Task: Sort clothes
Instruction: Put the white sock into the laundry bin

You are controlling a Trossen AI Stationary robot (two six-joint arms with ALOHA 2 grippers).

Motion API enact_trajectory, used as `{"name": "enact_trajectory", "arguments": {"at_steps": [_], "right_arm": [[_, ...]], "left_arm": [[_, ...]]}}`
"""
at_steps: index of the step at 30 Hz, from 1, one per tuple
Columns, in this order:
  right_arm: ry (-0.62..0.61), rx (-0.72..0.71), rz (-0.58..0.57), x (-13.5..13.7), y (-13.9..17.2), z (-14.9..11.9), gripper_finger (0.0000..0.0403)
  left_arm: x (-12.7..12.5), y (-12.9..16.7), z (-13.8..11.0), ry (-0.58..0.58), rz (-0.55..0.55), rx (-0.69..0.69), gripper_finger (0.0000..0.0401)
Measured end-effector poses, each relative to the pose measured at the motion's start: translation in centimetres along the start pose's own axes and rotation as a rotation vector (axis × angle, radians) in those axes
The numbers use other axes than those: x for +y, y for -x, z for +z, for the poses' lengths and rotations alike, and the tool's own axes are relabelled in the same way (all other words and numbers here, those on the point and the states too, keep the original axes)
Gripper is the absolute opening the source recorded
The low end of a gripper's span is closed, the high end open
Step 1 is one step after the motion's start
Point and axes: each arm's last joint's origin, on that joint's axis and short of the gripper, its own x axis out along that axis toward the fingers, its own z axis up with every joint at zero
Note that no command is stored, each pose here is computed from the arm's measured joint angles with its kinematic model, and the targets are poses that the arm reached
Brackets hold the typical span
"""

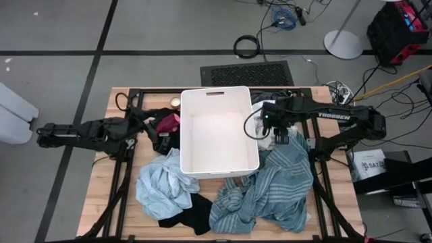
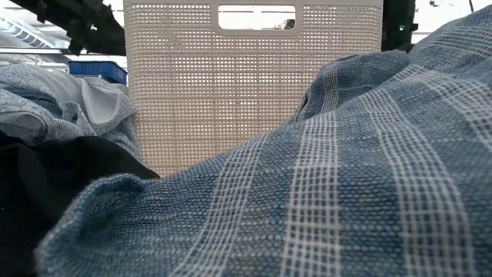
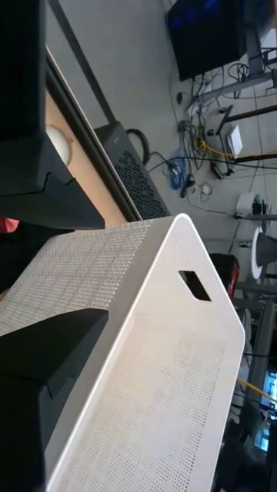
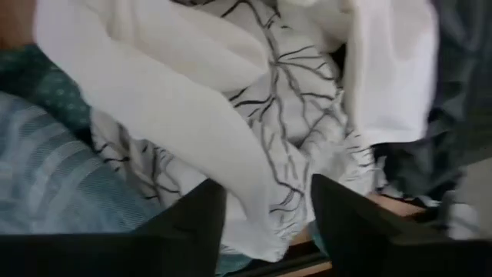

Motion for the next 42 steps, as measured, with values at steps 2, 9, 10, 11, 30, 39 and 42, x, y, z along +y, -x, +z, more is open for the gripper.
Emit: {"name": "enact_trajectory", "arguments": {"at_steps": [2, 9, 10, 11, 30, 39, 42], "right_arm": [[-0.021, -0.005, 0.05, -0.3, 0.0, -0.1, 0.0106], [-0.045, -0.029, 0.127, -0.6, -0.1, -0.1, 0.0008], [-0.045, -0.03, 0.127, -0.6, -0.1, -0.1, 0.0004], [-0.045, -0.029, 0.126, -0.6, -0.1, -0.1, 0.0002], [-0.273, -0.287, 0.063, -0.8, 4.5, -3.9, 0.0], [-0.402, -0.702, 0.063, -1.2, 8.2, -4.7, 0.0], [-0.424, -0.859, 0.071, -1.5, 9.4, -4.4, 0.0]], "left_arm": [[0.0, 0.0, 0.0, 0.001, -0.004, 0.0, 0.0188], [0.0, 0.0, 0.0, -0.001, -0.006, 0.001, 0.0188], [0.0, 0.0, -0.1, -0.004, -0.004, 0.005, 0.0188], [0.0, 0.0, -0.1, -0.007, -0.003, 0.009, 0.0188], [-0.5, -0.7, -0.4, -0.039, 0.008, 0.047, 0.0188], [-1.2, -1.7, -0.9, -0.096, 0.023, 0.097, 0.0188], [-1.3, -1.9, -1.0, -0.125, 0.023, 0.102, 0.0188]]}}
